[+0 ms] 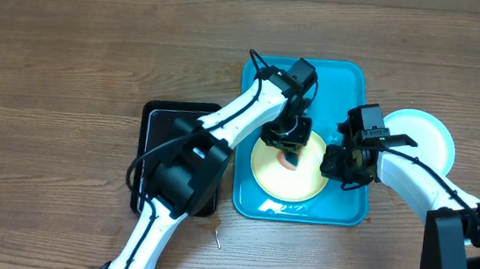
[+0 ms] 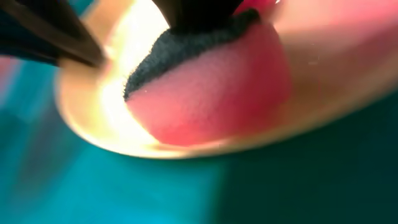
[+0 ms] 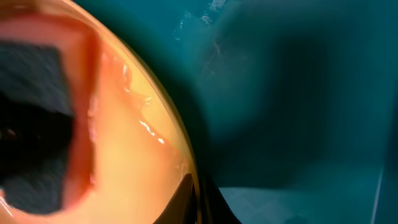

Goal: Clean dirty plates on tray and stack at the side
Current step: 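Scrub the yellow plate with the sponge while right gripper holds rim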

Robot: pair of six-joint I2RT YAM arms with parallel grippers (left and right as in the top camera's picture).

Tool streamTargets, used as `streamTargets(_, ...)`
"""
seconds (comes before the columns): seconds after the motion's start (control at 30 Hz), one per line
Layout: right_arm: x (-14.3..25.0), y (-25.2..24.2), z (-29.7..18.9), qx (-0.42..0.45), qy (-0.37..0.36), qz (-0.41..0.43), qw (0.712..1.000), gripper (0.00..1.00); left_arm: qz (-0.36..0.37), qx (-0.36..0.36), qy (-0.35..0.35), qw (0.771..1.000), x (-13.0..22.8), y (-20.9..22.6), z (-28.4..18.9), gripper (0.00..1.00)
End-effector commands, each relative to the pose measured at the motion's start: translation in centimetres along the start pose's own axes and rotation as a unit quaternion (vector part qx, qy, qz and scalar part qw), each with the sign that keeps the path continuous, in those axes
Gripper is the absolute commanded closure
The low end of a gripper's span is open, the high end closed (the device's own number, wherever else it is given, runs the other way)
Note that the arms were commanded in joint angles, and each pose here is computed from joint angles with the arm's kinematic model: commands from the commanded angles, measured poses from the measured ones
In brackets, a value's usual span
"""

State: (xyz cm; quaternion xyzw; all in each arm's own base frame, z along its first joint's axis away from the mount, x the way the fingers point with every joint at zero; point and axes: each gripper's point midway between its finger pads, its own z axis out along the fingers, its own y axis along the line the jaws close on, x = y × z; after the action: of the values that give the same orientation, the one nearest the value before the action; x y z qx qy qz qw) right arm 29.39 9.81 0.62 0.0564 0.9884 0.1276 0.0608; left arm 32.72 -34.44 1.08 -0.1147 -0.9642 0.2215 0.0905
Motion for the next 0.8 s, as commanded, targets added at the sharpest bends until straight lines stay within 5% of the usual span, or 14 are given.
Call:
streamTargets(0.0,-0.3,0.1,-0.2,0.001,-0.011,-0.006,1.0,0.96,0.03,0.096,0.094,0.99,3.6,-3.3,3.7,0.96)
streamTargets(0.27,-0.3,0.1,-0.2,0.001,-0.011,-0.006,1.0,0.96,0.032,0.102,0.13,0.986,5.5,-3.5,3.4,0.96)
streamTargets(0.47,-0.3,0.2,-0.2,0.001,-0.012,-0.006,1.0,0.96,-0.011,0.035,0.154,0.987,6.7,-0.4,2.5,0.96)
streamTargets(0.77,-0.3,0.2,-0.2,0.001,-0.012,-0.006,1.0,0.96,-0.076,-0.107,0.04,0.991,3.6,4.8,-4.0,0.96)
